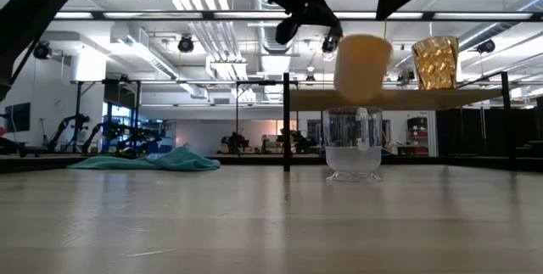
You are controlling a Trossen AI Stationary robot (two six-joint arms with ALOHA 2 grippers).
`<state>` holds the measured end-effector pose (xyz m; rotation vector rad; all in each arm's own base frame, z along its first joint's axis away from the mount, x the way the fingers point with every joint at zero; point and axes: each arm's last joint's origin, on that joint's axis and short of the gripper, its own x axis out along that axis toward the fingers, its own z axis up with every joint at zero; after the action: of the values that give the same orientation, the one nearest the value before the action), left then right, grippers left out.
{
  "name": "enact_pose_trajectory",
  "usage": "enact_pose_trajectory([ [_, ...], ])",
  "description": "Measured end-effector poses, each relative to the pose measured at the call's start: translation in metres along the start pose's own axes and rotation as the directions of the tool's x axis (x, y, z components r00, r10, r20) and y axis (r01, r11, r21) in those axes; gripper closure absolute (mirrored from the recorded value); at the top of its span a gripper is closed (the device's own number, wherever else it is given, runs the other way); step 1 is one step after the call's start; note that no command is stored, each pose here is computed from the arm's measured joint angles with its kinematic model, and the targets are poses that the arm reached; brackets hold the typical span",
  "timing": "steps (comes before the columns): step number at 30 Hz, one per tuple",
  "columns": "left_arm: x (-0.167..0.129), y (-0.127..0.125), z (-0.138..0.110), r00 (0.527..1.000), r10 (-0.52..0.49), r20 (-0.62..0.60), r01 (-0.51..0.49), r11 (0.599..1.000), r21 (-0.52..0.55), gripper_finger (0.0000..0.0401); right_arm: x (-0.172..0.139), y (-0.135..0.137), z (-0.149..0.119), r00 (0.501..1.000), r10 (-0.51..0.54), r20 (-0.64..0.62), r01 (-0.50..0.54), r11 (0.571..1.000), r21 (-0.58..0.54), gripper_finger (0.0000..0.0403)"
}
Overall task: Stack small to large cups/mugs on shelf
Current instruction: Put the yellow mug on the shelf
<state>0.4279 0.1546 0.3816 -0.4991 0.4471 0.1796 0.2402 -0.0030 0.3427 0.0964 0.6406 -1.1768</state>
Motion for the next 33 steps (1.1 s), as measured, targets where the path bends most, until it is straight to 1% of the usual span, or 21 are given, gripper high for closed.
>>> enact_pose_trajectory([
  [2, 0.000, 0.000, 0.000, 1.000, 0.000, -0.001, 0.000, 1.000, 0.002, 0.0400, 0.003, -0.001, 0.000, 1.000, -0.018, -0.002, 0.019, 1.000, 0.023, 0.0392],
  [3, -0.001, 0.000, -0.001, 1.000, 0.006, -0.015, -0.006, 1.000, 0.007, 0.0400, 0.004, 0.000, 0.000, 1.000, -0.010, -0.011, 0.010, 0.999, 0.041, 0.0392],
  [5, -0.006, -0.002, -0.009, 0.995, 0.042, -0.096, -0.038, 0.998, 0.050, 0.0400, 0.004, 0.002, -0.004, 0.999, 0.020, -0.048, -0.018, 0.999, 0.032, 0.0392],
  [6, -0.009, -0.003, -0.013, 0.989, 0.072, -0.127, -0.063, 0.995, 0.075, 0.0401, 0.002, 0.004, -0.008, 0.996, 0.040, -0.079, -0.039, 0.999, 0.014, 0.0392],
  [8, -0.019, -0.004, -0.021, 0.963, 0.173, -0.204, -0.150, 0.981, 0.126, 0.0401, -0.004, 0.008, -0.020, 0.992, 0.067, -0.111, -0.068, 0.998, -0.007, 0.0391],
  [10, -0.030, -0.004, -0.025, 0.938, 0.252, -0.239, -0.214, 0.961, 0.175, 0.0401, -0.012, 0.013, -0.031, 0.989, 0.103, -0.105, -0.102, 0.995, 0.014, 0.0391],
  [13, -0.045, -0.007, -0.026, 0.928, 0.285, -0.240, -0.240, 0.949, 0.203, 0.0401, -0.021, 0.017, -0.042, 0.985, 0.138, -0.104, -0.136, 0.990, 0.030, 0.0391],
  [15, -0.055, -0.010, -0.024, 0.933, 0.285, -0.218, -0.242, 0.949, 0.203, 0.0401, -0.025, 0.019, -0.048, 0.982, 0.157, -0.104, -0.153, 0.987, 0.046, 0.0391],
  [18, -0.071, -0.016, -0.021, 0.939, 0.280, -0.202, -0.241, 0.950, 0.197, 0.0401, -0.029, 0.020, -0.052, 0.975, 0.184, -0.127, -0.181, 0.983, 0.035, 0.0391],
  [21, -0.084, -0.021, -0.023, 0.928, 0.307, -0.210, -0.264, 0.941, 0.209, 0.0401, -0.030, 0.021, -0.053, 0.974, 0.187, -0.129, -0.185, 0.982, 0.027, 0.0391],
  [24, -0.092, -0.025, -0.030, 0.898, 0.358, -0.256, -0.303, 0.925, 0.230, 0.0401, -0.030, 0.021, -0.053, 0.974, 0.188, -0.130, -0.187, 0.982, 0.020, 0.0391],
  [27, -0.095, -0.026, -0.042, 0.849, 0.402, -0.343, -0.348, 0.914, 0.209, 0.0401, -0.031, 0.024, -0.050, 0.969, 0.218, -0.117, -0.218, 0.976, 0.013, 0.0390],
  [30, -0.090, -0.024, -0.055, 0.808, 0.415, -0.418, -0.362, 0.910, 0.203, 0.0401, -0.032, 0.028, -0.047, 0.956, 0.270, -0.119, -0.270, 0.963, 0.012, 0.0390],
  [33, -0.083, -0.025, -0.068, 0.781, 0.417, -0.465, -0.365, 0.909, 0.201, 0.0401, -0.030, 0.031, -0.045, 0.931, 0.321, -0.172, -0.324, 0.946, 0.014, 0.0390],
])
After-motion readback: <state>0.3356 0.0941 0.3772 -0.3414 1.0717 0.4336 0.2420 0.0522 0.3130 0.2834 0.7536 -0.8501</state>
